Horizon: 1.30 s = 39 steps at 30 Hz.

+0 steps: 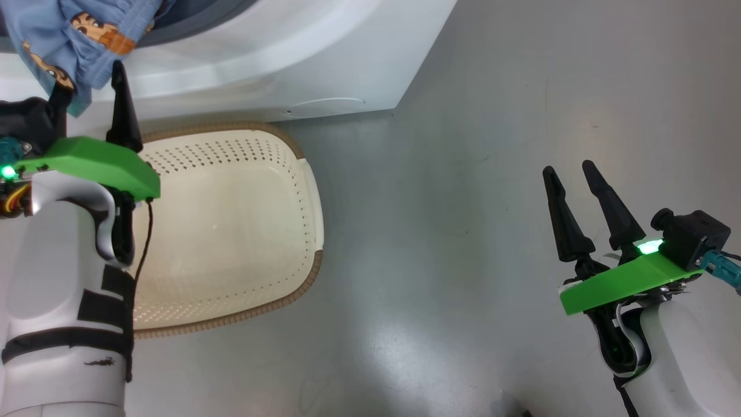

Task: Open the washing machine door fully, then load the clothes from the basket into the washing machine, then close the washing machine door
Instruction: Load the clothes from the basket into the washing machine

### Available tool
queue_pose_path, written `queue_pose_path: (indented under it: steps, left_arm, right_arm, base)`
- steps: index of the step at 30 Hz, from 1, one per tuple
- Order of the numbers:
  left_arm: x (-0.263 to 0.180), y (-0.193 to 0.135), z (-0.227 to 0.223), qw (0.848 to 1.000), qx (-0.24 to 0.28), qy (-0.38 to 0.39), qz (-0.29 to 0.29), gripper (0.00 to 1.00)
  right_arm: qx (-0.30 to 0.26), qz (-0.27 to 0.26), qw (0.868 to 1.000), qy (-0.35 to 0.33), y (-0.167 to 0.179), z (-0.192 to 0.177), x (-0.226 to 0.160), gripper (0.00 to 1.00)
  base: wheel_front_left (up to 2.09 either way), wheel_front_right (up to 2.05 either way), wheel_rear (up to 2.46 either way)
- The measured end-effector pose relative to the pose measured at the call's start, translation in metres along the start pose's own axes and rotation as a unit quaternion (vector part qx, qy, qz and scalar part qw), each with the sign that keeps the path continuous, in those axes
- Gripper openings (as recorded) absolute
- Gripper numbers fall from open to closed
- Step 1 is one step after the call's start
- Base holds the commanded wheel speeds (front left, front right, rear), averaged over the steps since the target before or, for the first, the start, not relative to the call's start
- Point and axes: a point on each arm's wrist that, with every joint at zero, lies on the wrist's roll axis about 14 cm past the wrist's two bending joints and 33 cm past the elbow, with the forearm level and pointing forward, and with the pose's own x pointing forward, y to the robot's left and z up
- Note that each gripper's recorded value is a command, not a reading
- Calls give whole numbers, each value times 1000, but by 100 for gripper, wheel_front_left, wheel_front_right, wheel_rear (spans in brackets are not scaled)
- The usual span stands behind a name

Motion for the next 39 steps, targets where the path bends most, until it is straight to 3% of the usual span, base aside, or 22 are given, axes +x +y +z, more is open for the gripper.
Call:
queue_pose_path:
  steps: [8,9,10,13,29,39]
  left_arm:
    - [6,3,1,1000,11,3,-2,100]
    - [7,3,2,1000,12,2,-3,77]
    - [8,2,3,1000,13,2,-4,47]
    - [11,1,6,1000,15,0,-7,0]
    - [14,-21,22,999,8,-22,-38,0]
    - [48,-45,57,996,13,-43,-71,0]
  right_arm:
    - [0,-2,1000,1,-1,-1,0,100]
    - [0,-2,1000,0,-1,0,0,100]
    - [0,-3,1000,0,-2,0,0,100]
    - [1,-3,1000,0,-2,0,0,100]
    - [5,-1,1000,-5,2,3,-1,100]
    - [9,-7,1000,-2,1,1,-6,100]
  base:
    - [0,0,0]
    - [0,0,0]
    - [0,0,0]
    - [0,0,0]
    - [0,0,0]
    - [0,0,0]
